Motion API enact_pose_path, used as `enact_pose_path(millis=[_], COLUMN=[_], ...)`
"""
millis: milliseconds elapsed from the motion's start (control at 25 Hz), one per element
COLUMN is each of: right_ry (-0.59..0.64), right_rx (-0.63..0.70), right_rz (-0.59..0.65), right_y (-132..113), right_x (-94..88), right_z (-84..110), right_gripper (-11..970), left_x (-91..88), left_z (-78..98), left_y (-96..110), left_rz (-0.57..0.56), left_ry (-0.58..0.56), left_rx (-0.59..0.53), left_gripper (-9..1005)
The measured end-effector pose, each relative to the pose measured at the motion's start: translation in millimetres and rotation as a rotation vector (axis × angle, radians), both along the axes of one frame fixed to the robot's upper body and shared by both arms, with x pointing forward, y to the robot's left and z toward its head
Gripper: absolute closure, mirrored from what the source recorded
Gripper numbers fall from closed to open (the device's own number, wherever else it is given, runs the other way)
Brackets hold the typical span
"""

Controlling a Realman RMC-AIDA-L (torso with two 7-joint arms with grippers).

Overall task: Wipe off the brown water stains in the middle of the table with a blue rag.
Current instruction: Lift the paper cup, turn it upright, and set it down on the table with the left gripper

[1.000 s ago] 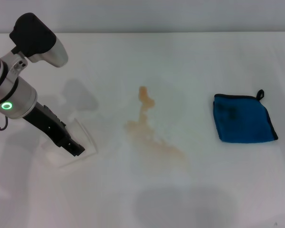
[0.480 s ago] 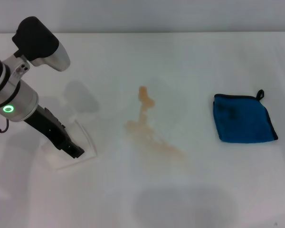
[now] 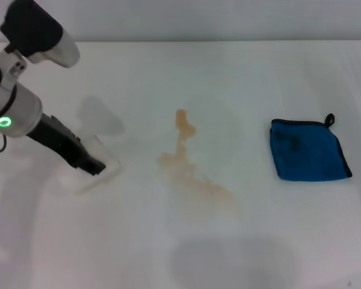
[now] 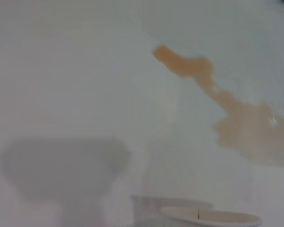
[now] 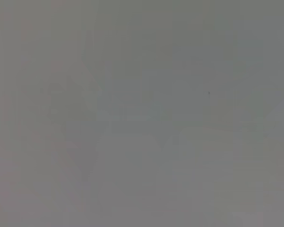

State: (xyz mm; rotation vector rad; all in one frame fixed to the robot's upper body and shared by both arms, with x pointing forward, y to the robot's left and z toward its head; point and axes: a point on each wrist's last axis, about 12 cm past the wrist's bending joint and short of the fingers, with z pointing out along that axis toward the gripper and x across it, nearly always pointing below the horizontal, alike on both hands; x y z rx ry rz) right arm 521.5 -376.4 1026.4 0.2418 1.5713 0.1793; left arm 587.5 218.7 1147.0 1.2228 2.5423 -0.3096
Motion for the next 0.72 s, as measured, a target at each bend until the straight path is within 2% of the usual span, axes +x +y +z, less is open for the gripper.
enact_pose_path(millis=[240,360,400,560,720], right_ry=[0.001,-0.003,-0.005,0.007,0.017], right_rx=[0.001,0.004,0.007,0.011,0.013], right_rz=[-0.002,-0.012,-0.018,-0.035,-0.044], right_y=[0,-2,-3,-5,-6], right_x=[-0.2,-0.2,-0.2,-0.2,0.2], right_z=[-0.1,0.4,0.7,-0.6,-1.4], right_gripper=[212,212,212,212,212], left_x=[-3.2,-5.3,-5.3,-8.0,-9.7], left_z=[16.0,19.6,19.6,10.3,1.3], left_y=[12,17,17,23,21], left_rz=[0.069,0.107,0.107,0.173,0.204], left_ry=[-0.142,-0.276,-0.276,-0.440,-0.527], left_rx=[-0.023,-0.048,-0.048,-0.095,-0.126], left_gripper=[295,322,331,363,391])
